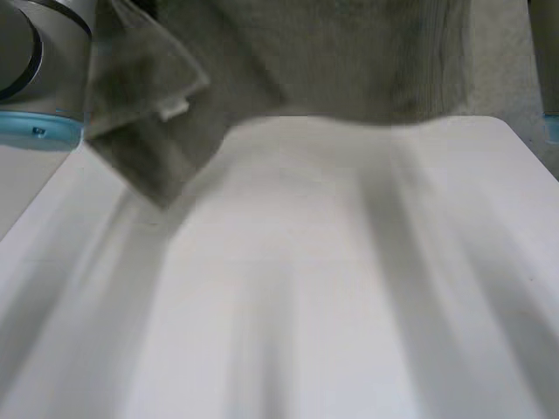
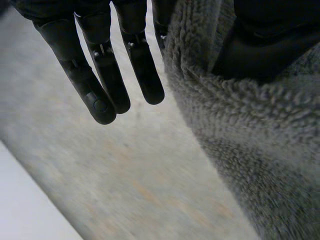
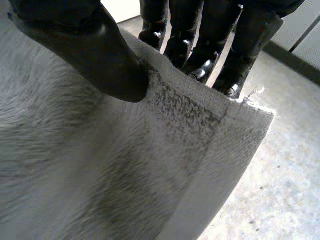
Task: Fold the towel.
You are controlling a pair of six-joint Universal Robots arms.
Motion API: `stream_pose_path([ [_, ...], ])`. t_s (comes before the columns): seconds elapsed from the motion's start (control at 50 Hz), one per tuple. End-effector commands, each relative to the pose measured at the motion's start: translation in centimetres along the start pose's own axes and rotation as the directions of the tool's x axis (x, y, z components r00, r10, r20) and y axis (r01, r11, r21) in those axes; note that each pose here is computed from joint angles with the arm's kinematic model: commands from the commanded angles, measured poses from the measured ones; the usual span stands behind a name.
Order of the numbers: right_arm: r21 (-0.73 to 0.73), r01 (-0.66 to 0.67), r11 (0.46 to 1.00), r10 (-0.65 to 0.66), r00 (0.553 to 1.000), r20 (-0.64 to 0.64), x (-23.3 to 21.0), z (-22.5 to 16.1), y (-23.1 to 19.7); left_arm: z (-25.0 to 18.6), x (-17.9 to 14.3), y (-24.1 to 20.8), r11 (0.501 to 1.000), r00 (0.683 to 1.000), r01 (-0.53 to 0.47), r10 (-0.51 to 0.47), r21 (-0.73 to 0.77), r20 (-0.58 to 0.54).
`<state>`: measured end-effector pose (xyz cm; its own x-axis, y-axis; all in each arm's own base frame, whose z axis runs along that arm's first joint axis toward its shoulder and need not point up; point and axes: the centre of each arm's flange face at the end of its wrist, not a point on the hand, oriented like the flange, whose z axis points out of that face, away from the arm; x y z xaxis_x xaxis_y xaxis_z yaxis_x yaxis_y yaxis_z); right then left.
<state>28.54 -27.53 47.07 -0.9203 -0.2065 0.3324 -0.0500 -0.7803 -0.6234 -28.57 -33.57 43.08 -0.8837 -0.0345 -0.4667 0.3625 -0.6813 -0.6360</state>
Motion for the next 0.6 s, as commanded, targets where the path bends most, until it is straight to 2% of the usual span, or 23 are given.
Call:
stream_pose_path([
  [0.02, -0.305, -0.004, 0.952, 0.069, 0.977, 0.204, -2.9, -3.8, 4.4, -3.4, 1.7, 4.0, 0.993, 0.993, -0.075, 0.065, -0.096, -0.102],
  [0.08, -0.391, 0.035, 0.920, 0.076, 0.961, 0.264, -3.7, -5.5, 6.0, -4.7, 2.6, 5.5, 0.986, 0.984, -0.100, 0.079, -0.135, -0.157],
  [0.12, -0.434, 0.063, 0.899, 0.074, 0.954, 0.292, -4.1, -6.7, 7.0, -8.1, 4.3, 8.5, 0.965, 0.957, -0.152, 0.091, -0.213, -0.274],
  [0.14, -0.435, 0.064, 0.898, 0.074, 0.953, 0.292, -4.1, -6.7, 7.0, -8.1, 4.3, 8.6, 0.965, 0.957, -0.153, 0.091, -0.213, -0.275],
  [0.18, -0.513, 0.133, 0.848, 0.061, 0.937, 0.343, -4.5, -9.3, 9.1, -11.9, 5.9, 11.0, 0.939, 0.916, -0.202, 0.081, -0.277, -0.393],
  [0.2, -0.513, 0.133, 0.848, 0.061, 0.937, 0.343, -4.5, -9.3, 9.2, -11.9, 5.9, 11.0, 0.939, 0.916, -0.202, 0.081, -0.277, -0.393],
  [0.22, -0.547, 0.169, 0.820, 0.061, 0.924, 0.376, -4.9, -10.9, 10.2, -14.0, 6.6, 12.1, 0.925, 0.892, -0.223, 0.066, -0.307, -0.448],
  [0.24, -0.571, 0.203, 0.795, 0.063, 0.909, 0.411, -5.4, -12.4, 11.0, -14.0, 6.6, 12.1, 0.925, 0.891, -0.223, 0.066, -0.307, -0.449],
  [0.26, -0.571, 0.203, 0.795, 0.063, 0.909, 0.411, -5.4, -12.5, 11.0, -16.1, 7.3, 13.0, 0.911, 0.864, -0.246, 0.051, -0.332, -0.502],
  [0.28, -0.591, 0.234, 0.772, 0.068, 0.894, 0.443, -5.9, -14.0, 11.7, -17.8, 7.8, 13.6, 0.899, 0.840, -0.265, 0.038, -0.348, -0.542],
  [0.3, -0.592, 0.234, 0.771, 0.068, 0.894, 0.443, -5.9, -14.0, 11.7, -17.9, 7.8, 13.6, 0.899, 0.840, -0.265, 0.038, -0.348, -0.542],
  [0.34, -0.629, 0.262, 0.732, 0.095, 0.875, 0.475, -6.4, -16.6, 12.9, -20.4, 8.7, 14.7, 0.885, 0.807, -0.299, 0.034, -0.358, -0.589],
  [0.42, -0.655, 0.264, 0.708, 0.102, 0.880, 0.465, -5.9, -18.1, 14.1, -21.7, 8.9, 16.0, 0.872, 0.804, -0.321, 0.045, -0.369, -0.593],
  [0.5, -0.681, 0.252, 0.687, 0.107, 0.892, 0.439, -5.6, -20.2, 15.1, -22.6, 9.3, 17.4, 0.868, 0.816, -0.320, 0.048, -0.380, -0.576],
  [0.6, -0.706, 0.207, 0.677, 0.127, 0.912, 0.390, -5.2, -20.7, 15.7, -23.0, 9.8, 18.2, 0.866, 0.814, -0.322, 0.046, -0.383, -0.580],
])
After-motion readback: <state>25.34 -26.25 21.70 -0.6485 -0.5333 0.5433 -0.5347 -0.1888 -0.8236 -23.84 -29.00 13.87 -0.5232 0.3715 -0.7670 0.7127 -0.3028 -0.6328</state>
